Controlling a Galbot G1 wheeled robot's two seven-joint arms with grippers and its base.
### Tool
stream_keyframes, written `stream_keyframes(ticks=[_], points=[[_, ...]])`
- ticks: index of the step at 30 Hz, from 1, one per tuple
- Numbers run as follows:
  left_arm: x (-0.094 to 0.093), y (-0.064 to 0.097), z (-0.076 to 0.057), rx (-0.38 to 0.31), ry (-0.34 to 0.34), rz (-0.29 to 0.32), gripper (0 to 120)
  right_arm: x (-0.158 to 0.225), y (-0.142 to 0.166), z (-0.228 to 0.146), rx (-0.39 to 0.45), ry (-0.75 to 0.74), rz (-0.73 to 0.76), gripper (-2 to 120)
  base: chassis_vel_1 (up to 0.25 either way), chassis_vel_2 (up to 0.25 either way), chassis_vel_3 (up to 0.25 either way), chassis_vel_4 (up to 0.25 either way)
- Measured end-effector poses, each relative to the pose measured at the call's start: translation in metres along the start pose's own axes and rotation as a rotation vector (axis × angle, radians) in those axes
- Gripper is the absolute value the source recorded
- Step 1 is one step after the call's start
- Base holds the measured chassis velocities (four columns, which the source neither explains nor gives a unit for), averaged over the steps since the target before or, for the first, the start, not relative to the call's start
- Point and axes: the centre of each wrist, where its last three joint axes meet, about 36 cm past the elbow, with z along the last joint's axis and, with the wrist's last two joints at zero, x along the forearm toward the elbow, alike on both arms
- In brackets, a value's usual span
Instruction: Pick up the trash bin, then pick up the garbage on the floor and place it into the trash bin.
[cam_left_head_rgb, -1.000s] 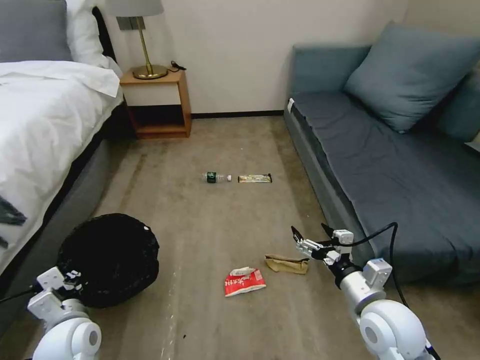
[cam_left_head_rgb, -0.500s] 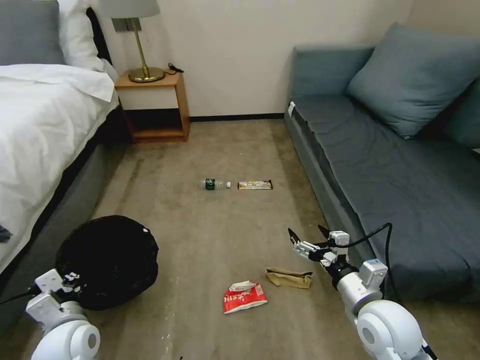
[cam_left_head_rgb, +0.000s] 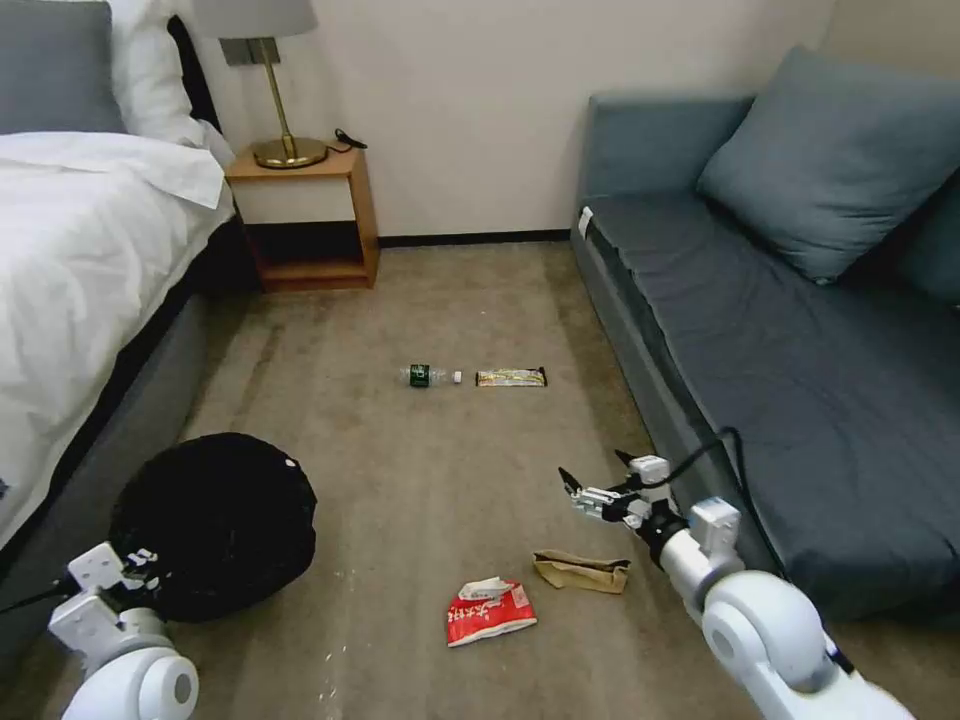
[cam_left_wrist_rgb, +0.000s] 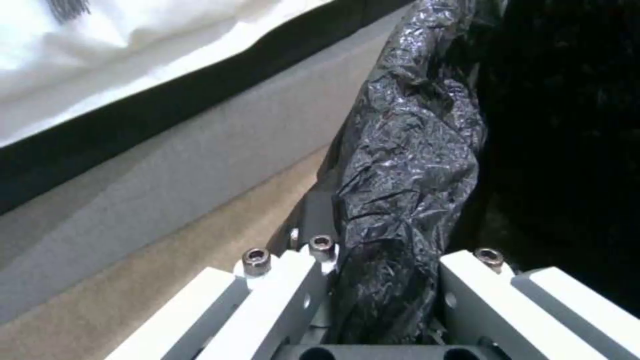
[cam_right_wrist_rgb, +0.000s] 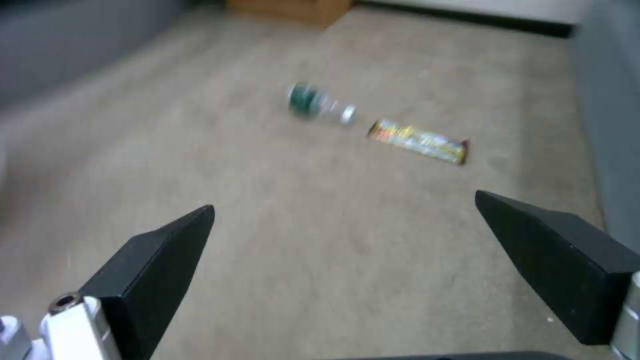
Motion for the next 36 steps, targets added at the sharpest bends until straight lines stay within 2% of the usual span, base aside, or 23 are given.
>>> stream_keyframes(ticks=[1,2,4,5,6,9,12,14,17,22,24,28,36], points=[[0.000,0.000,0.000,-0.001,-0.001,0.001,4,-0.003,-0.003,-0.002,0.029,0.015,-0.014,100,0.000,0.000,0.000,0.000],[0.001,0.001,-0.001,-0.003,-0.003,0.006,4,-0.016,-0.011,-0.006,0.126,0.059,-0.078,100,0.000,0.000,0.000,0.000],[0.001,0.002,-0.001,-0.003,-0.004,0.007,4,-0.018,-0.011,-0.007,0.138,0.064,-0.087,100,0.000,0.000,0.000,0.000],[0.002,0.003,-0.003,-0.005,-0.008,0.015,4,-0.037,-0.012,-0.002,0.245,0.131,-0.171,100,0.000,0.000,0.000,0.000],[0.003,0.003,-0.003,-0.007,-0.010,0.020,4,-0.047,-0.009,0.000,0.283,0.156,-0.202,100,0.000,0.000,0.000,0.000],[0.005,0.004,-0.002,-0.011,-0.012,0.025,4,-0.063,-0.007,0.001,0.342,0.184,-0.236,100,0.000,0.000,0.000,0.000],[0.009,0.004,0.000,-0.015,-0.011,0.032,4,-0.098,0.010,0.003,0.435,0.227,-0.312,100,0.000,0.000,0.000,0.000],[0.009,0.004,0.001,-0.017,-0.012,0.032,4,-0.107,0.014,0.004,0.457,0.235,-0.325,100,0.000,0.000,0.000,0.000],[0.015,0.003,0.006,-0.018,-0.011,0.026,4,-0.140,0.036,0.019,0.561,0.279,-0.395,100,0.000,0.000,0.000,0.000],[0.024,0.001,0.002,-0.011,-0.023,0.031,4,-0.158,0.054,0.050,0.643,0.339,-0.434,100,0.000,0.000,0.000,0.000],[0.025,0.001,0.001,-0.010,-0.024,0.032,4,-0.158,0.055,0.053,0.645,0.343,-0.436,100,0.000,0.000,0.000,0.000],[0.031,0.001,-0.004,-0.009,-0.034,0.039,4,-0.156,0.071,0.093,0.670,0.393,-0.475,100,0.000,0.000,0.000,0.000],[0.035,0.003,-0.005,-0.011,-0.035,0.036,4,-0.153,0.086,0.123,0.671,0.421,-0.510,100,0.000,0.000,0.000,0.000]])
